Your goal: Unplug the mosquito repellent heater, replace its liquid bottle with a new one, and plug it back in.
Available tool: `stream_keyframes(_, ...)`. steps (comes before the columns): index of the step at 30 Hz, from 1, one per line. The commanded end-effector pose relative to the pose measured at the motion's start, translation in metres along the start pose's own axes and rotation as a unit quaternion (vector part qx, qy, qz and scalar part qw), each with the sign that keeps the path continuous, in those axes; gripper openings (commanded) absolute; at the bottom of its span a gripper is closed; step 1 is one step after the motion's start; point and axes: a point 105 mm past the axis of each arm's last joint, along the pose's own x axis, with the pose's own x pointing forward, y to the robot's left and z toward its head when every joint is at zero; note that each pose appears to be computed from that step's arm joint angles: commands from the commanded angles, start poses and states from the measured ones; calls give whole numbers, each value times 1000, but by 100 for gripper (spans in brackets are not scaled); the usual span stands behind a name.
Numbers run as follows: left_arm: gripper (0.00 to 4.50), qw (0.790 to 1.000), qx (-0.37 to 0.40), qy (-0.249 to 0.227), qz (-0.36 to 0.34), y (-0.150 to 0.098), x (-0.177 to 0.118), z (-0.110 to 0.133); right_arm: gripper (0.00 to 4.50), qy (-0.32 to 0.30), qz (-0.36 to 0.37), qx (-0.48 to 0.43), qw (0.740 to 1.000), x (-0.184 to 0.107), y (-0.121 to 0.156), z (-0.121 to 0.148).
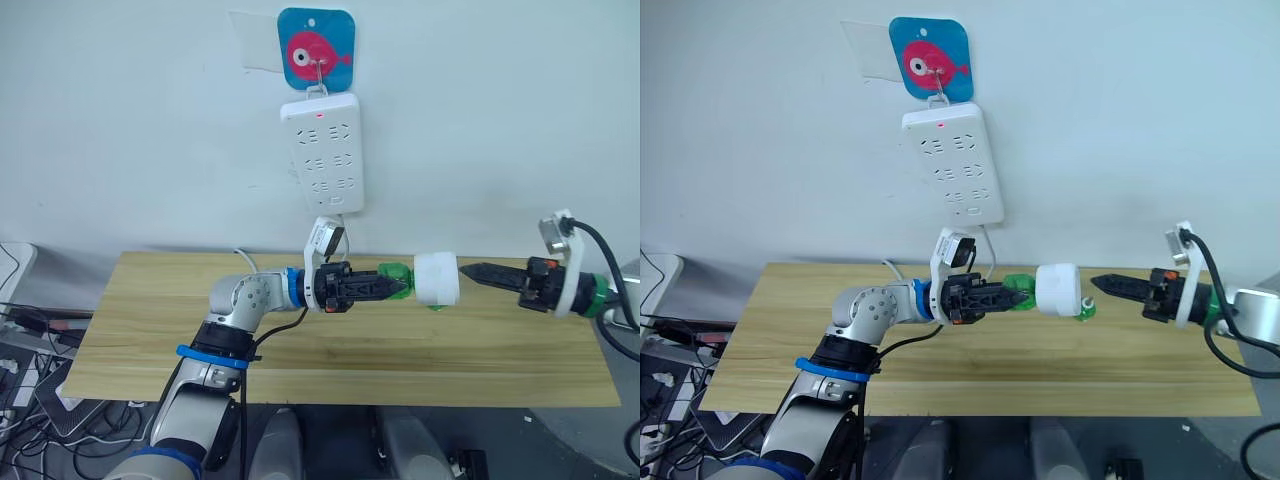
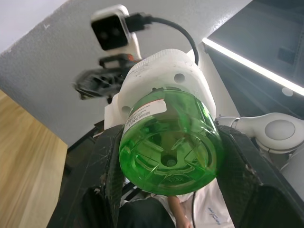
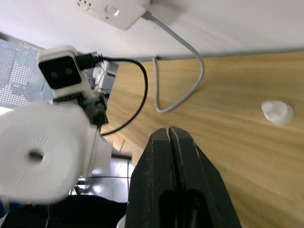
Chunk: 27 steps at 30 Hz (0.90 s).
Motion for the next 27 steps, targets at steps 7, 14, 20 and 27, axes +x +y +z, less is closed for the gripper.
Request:
stream_keyframes(7, 234, 1000, 16, -1, -20, -10, 5, 7, 5, 55, 68, 0, 996, 18, 32, -27)
stream_keyframes(14, 234, 1000, 19, -6, -18, -7, 8, 9, 5, 65, 100, 15, 993, 18, 62, -47)
stream_keyframes(20, 234, 1000, 19, -7, -17, -6, 7, 9, 5, 75, 132, -6, 988, 12, 84, -60)
stream_keyframes(27, 234, 1000, 20, -6, -15, -4, 7, 7, 5, 52, 183, -61, 980, 15, 112, -53)
